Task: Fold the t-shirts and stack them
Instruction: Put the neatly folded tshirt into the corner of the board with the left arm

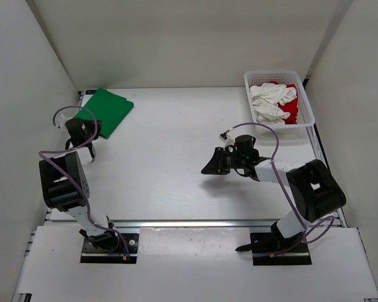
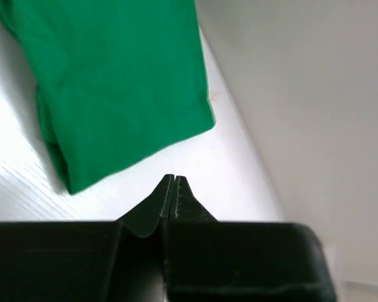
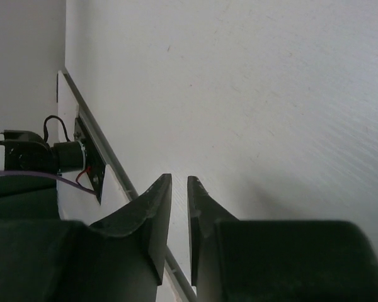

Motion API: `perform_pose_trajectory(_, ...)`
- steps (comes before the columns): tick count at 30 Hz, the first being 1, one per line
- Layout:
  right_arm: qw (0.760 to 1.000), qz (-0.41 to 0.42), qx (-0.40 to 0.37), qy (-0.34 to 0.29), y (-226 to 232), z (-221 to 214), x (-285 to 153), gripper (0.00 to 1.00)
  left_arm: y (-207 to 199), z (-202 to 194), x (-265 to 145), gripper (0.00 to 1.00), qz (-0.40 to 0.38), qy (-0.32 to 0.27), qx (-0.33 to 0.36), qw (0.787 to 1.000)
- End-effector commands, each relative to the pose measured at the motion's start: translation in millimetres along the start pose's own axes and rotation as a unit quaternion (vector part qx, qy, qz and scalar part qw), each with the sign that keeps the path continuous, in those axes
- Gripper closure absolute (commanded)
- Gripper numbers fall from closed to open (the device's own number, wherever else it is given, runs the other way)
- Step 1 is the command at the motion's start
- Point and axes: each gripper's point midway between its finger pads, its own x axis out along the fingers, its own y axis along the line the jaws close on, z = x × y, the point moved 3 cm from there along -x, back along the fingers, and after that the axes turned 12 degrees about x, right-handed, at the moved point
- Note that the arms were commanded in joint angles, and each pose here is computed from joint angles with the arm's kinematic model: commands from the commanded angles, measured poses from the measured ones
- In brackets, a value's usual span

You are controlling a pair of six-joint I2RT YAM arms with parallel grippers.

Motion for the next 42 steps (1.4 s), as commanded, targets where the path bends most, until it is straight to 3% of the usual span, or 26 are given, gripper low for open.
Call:
perform_pose_trajectory(1,0.999,0.026,-0.038,-0.010,18.5,8.6,-0.1,0.87,-18.5,-20.3,-4.4,0.98,0.076,0.004,0.138,0.987)
perform_pose_trajectory(2,0.999,0.025,-0.041,-0.009,18.6,8.1,1.7,1.00,-24.5,-40.3,-5.2,1.00,0.081,0.028,0.173,0.981)
perform_pose_trajectory(4,0.999,0.018,-0.044,-0.016,16.5,10.0,0.1,1.00,-23.3,-62.5,12.2,1.00,0.092,0.068,0.189,0.975)
perform_pose_trajectory(7,0.999,0.017,-0.042,-0.012,15.0,7.7,0.3,1.00,-45.1,-90.3,52.7,1.00,0.056,0.164,0.164,0.971)
perform_pose_trajectory(9,0.999,0.017,-0.043,-0.015,14.9,10.5,-0.8,1.00,-35.5,-107.6,66.4,1.00,0.063,0.221,0.146,0.962)
perform_pose_trajectory(11,0.998,0.023,-0.046,-0.018,16.8,13.4,-1.7,1.00,-33.4,-116.8,80.5,1.00,0.066,0.242,0.141,0.958)
perform_pose_trajectory(21,0.999,0.017,-0.025,-0.022,5.6,21.3,-1.2,1.00,-21.3,-111.0,140.5,0.95,0.087,0.251,0.124,0.956)
perform_pose_trajectory(27,1.000,0.008,-0.015,-0.025,1.9,25.9,-0.7,1.00,-38.8,-65.9,171.1,0.92,0.082,0.208,0.124,0.967)
perform_pose_trajectory(34,0.999,0.003,-0.022,-0.037,7.0,29.0,-8.1,1.00,-44.8,-16.4,174.1,0.89,0.087,0.154,0.107,0.978)
perform_pose_trajectory(37,0.998,0.000,-0.028,-0.051,12.5,30.5,-13.5,0.99,-53.5,-16.7,167.8,0.87,0.060,0.160,0.106,0.980)
perform_pose_trajectory(39,0.997,0.006,-0.035,-0.064,21.8,38.1,-17.5,0.93,-75.9,-25.2,159.3,0.85,0.022,0.159,0.123,0.979)
perform_pose_trajectory(42,0.995,0.005,-0.047,-0.087,36.6,55.3,-20.3,0.75,-122.6,-28.0,133.7,0.82,-0.021,0.142,0.143,0.979)
